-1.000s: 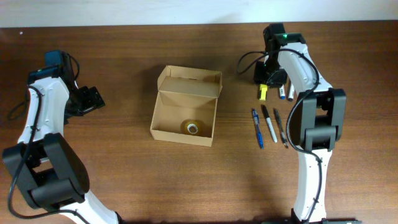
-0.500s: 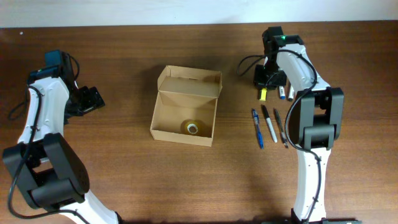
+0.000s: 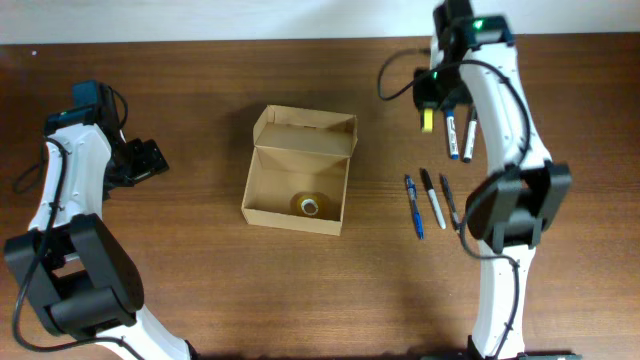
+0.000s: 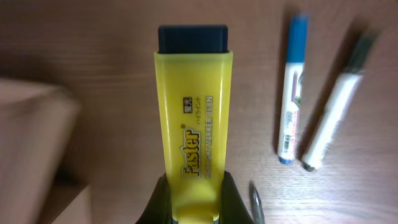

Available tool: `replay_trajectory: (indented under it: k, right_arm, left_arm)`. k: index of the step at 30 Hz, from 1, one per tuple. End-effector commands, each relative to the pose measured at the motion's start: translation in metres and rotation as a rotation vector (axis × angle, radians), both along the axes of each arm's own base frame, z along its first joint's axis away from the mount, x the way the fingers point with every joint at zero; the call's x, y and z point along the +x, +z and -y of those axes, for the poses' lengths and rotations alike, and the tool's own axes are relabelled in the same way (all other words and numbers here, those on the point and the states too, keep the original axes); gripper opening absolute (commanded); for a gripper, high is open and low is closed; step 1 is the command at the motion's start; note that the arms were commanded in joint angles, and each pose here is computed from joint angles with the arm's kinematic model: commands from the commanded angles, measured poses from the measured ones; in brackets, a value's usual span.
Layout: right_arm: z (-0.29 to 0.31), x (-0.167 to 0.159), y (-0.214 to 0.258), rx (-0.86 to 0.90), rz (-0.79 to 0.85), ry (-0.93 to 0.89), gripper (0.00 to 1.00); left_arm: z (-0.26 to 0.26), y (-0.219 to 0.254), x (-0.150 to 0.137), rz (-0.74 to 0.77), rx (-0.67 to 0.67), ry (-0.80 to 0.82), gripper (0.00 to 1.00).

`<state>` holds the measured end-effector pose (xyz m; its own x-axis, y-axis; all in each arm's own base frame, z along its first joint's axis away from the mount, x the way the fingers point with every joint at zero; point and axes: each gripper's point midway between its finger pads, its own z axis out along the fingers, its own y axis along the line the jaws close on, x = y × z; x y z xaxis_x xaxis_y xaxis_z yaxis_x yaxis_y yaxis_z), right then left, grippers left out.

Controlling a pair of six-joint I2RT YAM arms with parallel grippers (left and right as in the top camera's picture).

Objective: Pack container
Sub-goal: 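Move the highlighter into the box and release it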

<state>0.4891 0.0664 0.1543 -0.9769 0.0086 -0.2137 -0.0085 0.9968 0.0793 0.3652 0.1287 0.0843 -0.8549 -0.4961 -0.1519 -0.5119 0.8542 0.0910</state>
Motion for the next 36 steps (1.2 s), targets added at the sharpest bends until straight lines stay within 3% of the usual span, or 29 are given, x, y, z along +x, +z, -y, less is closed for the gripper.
replay_trajectory:
  k: [1,8,15,23,28,36]
  right_arm:
    - [-0.053,-0.02,0.093,-0.007,0.209,0.321,0.04]
    - [-0.153,-0.078,0.114,-0.056,0.251,0.803,0.04]
    - [-0.219,-0.133,0.065,-0.084,0.106,1.121,0.04]
    - [-0.241,-0.166,-0.027,-0.066,-0.08,1.239,0.04]
    - [-0.246,-0.16,-0.084,-0.064,-0.067,1.238,0.04]
    - [-0.25,-0.154,-0.123,-0.059,-0.02,1.233,0.04]
  left_arm:
    - [0.001,0.0,-0.001,-0.001,-0.006,-0.011,1.0]
    - [0.001,0.0,-0.001,-0.001,-0.005,-0.011,1.0]
    - [0.001,0.0,-0.001,-0.001,-0.006,-0.011,1.0]
    - [0.001,0.0,-0.001,-0.001,-0.006,-0.011,1.0]
    - [0.001,0.0,-0.001,-0.001,-0.006,-0.011,1.0]
    - [0.001,0.0,-0.001,-0.001,-0.006,-0.011,1.0]
